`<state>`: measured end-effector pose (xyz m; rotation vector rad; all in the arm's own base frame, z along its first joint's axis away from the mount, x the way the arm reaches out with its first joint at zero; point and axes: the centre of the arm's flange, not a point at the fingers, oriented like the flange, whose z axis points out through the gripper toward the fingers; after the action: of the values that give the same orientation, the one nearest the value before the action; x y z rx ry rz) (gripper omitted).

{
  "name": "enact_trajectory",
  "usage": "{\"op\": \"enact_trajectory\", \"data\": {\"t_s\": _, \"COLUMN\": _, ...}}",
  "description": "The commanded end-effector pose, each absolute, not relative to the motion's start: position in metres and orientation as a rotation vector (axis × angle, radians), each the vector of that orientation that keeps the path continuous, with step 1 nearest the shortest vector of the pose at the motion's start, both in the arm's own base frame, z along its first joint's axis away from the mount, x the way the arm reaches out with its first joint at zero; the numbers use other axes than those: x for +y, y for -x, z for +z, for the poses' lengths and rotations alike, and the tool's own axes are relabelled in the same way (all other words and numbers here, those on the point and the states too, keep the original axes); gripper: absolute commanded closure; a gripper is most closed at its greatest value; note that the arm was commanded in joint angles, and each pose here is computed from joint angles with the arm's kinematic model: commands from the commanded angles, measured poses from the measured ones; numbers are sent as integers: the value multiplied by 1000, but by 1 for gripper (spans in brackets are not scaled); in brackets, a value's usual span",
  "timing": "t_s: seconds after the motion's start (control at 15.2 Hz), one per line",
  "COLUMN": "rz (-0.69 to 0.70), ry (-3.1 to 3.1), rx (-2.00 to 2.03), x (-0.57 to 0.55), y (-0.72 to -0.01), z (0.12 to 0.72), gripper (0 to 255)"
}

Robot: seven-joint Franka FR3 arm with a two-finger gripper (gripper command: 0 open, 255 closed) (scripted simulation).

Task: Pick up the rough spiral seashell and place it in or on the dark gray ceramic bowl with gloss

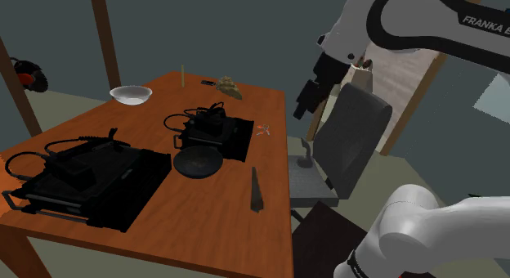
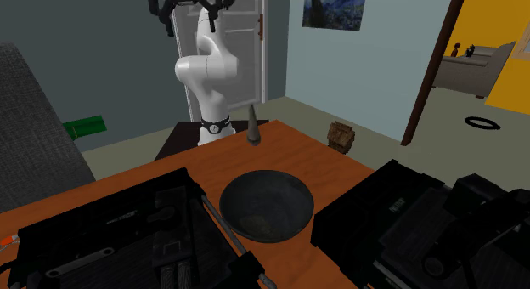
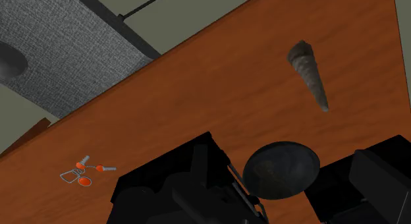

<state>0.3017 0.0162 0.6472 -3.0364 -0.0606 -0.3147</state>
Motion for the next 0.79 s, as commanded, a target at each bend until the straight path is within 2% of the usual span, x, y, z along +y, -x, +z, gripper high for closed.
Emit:
{"op": "enact_trajectory", "data": {"t_s": 0.0, "rz": -315, "ry": 3036, "rx": -61, "x": 16, "y": -302, "z": 647, "gripper": 0}}
{"op": "enact_trajectory", "data": {"t_s": 0.73, "rz": -420, "ry": 3164, "rx": 271, "x": 145, "y": -303, "z": 543, "gripper": 0}}
